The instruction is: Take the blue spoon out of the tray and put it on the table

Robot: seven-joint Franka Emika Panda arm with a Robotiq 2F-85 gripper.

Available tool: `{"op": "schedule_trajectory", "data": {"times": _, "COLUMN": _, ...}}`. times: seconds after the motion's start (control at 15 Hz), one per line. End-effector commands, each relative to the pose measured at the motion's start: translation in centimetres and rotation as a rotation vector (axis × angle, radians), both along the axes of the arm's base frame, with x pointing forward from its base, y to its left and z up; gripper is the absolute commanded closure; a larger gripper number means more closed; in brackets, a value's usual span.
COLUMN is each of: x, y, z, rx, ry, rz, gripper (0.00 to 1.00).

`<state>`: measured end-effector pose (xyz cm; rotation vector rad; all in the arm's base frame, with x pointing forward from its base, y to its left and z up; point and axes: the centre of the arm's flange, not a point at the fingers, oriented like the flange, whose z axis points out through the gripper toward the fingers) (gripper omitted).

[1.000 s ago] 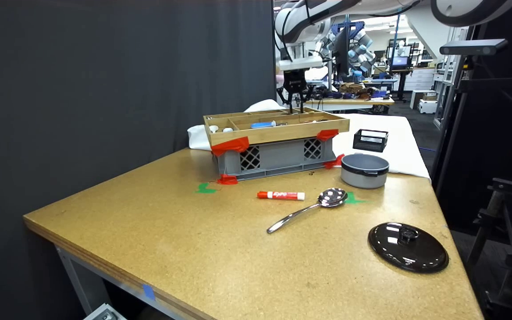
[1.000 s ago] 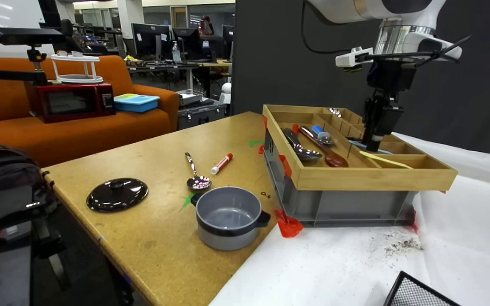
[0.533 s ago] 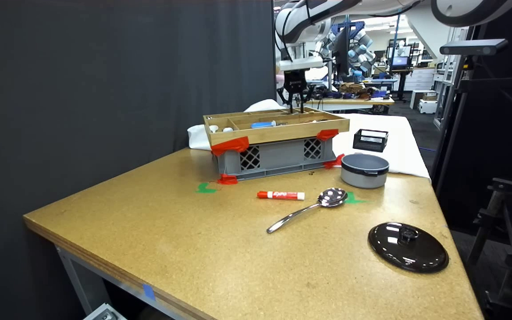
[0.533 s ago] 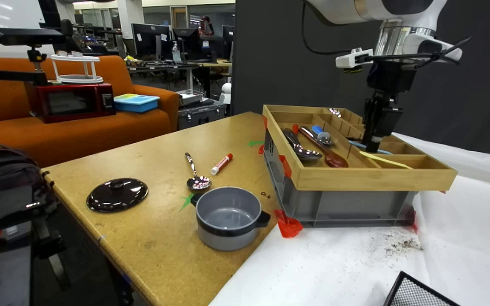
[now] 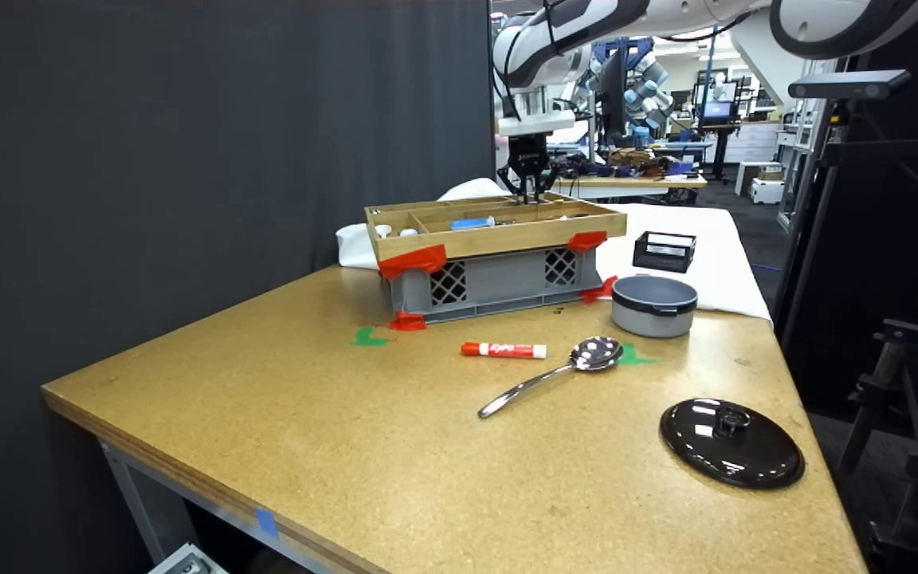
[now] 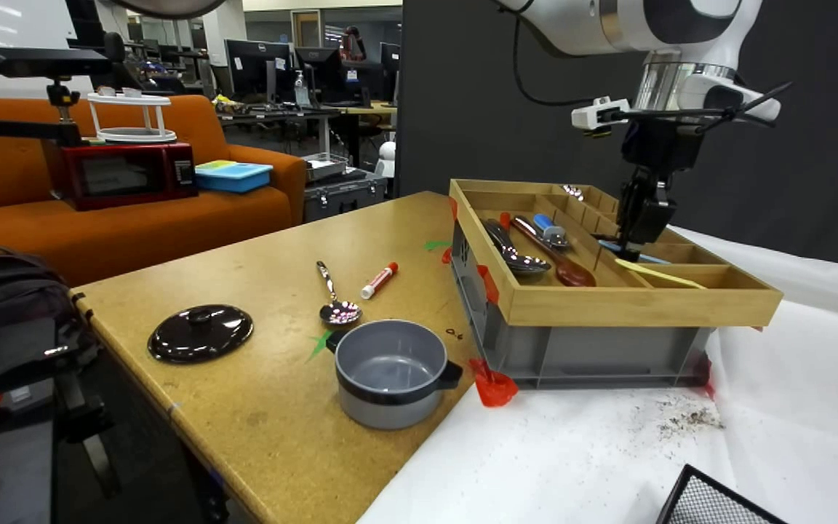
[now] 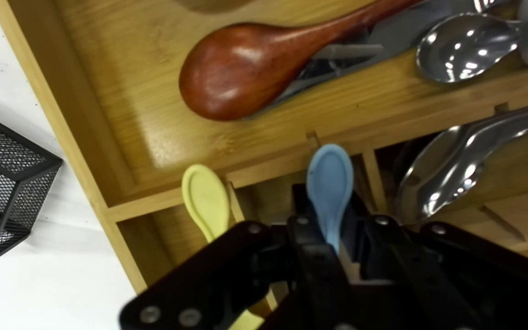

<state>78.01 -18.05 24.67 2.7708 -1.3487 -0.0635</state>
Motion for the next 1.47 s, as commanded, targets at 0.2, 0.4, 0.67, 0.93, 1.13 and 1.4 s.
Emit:
{"op": "schedule_trajectory", "data": {"times": 0.2, "x": 5.0, "y": -1.6, "z": 4.2, "rx": 0.013, "ry": -0.043, "rz": -0.048, "gripper": 0.95}}
{"op": "schedule_trajectory", "data": {"times": 0.4, "x": 2.6, "y": -1.1, "z": 7.7, "rx": 0.016, "ry": -0.042, "rz": -0.028, "gripper": 0.95}}
{"op": "schedule_trajectory", "data": {"times": 0.67, "x": -0.9, "y": 1.4, "z": 10.8, "rx": 0.064, "ry": -0.018, "rz": 0.033, "gripper": 0.95}}
{"op": "schedule_trajectory", "data": {"times": 0.93, "x": -4.0, "y": 4.2, "z": 11.1, "rx": 0.137, "ry": 0.096, "rz": 0.063, "gripper": 0.95}}
{"op": "schedule_trajectory", "data": {"times": 1.13, "x": -6.2, "y": 4.3, "z": 11.4, "rx": 0.178, "ry": 0.171, "rz": 0.05, "gripper": 0.95}}
{"op": "schedule_trajectory", "data": {"times": 1.4, "x": -9.7, "y": 2.3, "z": 14.1, "rx": 0.24, "ry": 0.209, "rz": 0.028, "gripper": 0.95}}
